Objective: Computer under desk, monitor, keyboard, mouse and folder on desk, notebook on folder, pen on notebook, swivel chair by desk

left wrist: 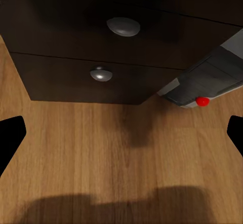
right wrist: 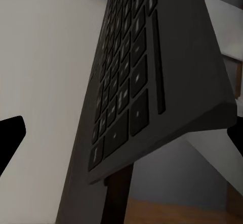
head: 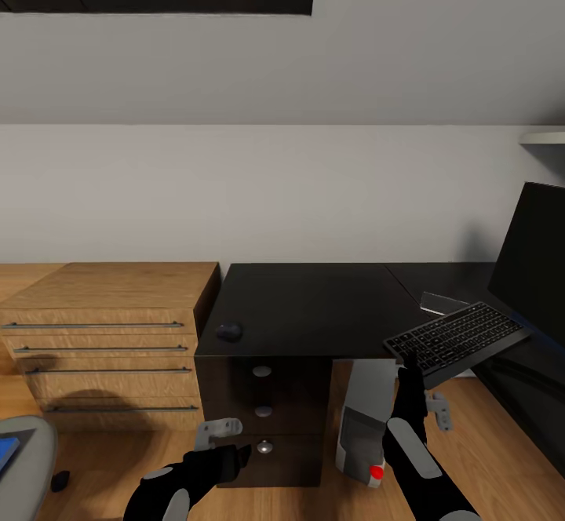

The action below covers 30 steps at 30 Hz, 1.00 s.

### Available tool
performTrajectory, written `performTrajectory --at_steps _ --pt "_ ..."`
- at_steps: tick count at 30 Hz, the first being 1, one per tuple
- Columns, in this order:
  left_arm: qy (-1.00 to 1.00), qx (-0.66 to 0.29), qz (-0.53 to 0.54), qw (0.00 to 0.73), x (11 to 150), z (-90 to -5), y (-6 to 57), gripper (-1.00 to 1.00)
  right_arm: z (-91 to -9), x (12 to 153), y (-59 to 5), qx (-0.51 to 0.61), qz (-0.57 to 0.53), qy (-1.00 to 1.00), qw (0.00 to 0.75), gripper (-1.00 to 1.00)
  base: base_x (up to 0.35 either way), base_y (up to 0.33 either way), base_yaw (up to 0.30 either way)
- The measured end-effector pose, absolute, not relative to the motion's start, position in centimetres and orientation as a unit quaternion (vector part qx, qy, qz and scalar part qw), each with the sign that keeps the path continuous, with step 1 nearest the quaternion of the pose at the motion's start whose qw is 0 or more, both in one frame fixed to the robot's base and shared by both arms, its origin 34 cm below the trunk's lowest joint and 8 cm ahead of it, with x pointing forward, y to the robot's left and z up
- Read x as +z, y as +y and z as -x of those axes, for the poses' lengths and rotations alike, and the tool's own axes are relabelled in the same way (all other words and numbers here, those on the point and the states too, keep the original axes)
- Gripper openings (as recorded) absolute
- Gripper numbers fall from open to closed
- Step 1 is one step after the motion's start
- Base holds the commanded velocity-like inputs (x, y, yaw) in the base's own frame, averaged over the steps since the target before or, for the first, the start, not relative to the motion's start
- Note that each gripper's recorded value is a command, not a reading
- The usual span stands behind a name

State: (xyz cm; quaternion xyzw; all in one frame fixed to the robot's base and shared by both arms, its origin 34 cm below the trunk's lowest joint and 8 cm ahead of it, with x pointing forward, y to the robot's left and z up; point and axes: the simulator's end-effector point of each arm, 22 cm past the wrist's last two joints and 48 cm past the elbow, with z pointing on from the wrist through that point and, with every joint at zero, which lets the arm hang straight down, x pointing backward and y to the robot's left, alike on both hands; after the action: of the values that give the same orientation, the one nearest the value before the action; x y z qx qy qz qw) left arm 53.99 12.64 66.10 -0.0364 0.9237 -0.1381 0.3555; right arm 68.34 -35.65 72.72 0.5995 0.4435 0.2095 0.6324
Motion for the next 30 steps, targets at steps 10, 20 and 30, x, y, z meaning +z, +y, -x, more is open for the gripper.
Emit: performTrajectory --at_steps 10,20,30 --pt "0.924 -0.138 0.036 0.355 66.08 -53.98 12.68 1.0 -68.36 72.75 -35.64 0.21 -0.599 0.443 0.633 1.0 0.002 0.001 0.0" --pt "0.924 -0.138 0.036 0.356 66.11 -53.99 12.69 1.0 -68.33 72.74 -35.66 0.21 -0.6 0.443 0.632 1.0 0.057 0.0 0.0" --pt "0.924 -0.137 0.036 0.356 66.11 -54.01 12.7 1.0 -68.33 72.75 -35.69 0.21 -0.6 0.442 0.632 1.0 0.119 0.0 0.0"
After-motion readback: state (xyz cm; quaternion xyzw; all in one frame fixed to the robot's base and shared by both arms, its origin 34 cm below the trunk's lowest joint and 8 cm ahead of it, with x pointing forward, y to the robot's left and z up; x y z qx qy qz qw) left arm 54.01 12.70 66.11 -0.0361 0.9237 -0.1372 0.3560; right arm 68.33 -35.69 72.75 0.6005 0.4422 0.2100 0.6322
